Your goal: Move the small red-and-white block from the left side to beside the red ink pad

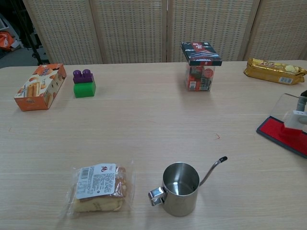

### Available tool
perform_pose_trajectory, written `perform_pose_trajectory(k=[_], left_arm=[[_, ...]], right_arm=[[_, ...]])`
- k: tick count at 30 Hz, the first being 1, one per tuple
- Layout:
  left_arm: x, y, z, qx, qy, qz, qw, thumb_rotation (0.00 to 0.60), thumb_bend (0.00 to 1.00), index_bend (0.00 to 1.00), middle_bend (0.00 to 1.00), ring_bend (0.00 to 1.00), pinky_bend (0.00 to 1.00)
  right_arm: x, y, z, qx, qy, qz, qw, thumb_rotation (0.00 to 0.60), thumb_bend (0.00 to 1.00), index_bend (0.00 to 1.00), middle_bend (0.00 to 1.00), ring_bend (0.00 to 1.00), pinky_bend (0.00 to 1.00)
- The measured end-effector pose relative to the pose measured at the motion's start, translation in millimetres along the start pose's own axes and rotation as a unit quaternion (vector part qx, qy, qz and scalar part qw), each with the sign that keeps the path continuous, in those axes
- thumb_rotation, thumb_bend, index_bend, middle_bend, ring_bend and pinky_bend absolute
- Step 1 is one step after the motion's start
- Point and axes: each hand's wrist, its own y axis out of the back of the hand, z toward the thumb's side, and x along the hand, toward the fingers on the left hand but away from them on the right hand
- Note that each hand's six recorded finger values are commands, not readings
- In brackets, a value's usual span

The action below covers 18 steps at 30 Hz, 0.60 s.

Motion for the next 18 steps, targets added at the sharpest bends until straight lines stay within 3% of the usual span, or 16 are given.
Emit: perform_pose_trajectory(k=[18], left_arm=[[0,-2,0,0.002,0.003,-0.001,1.0,0.6,0.05,0.0,0.0,0.0,0.0]], right_arm=[[-6,-19,-6,0.001,-0.005,0.013,0.9999,0.6,0.67,0.58,0.88,0.92,1.0]])
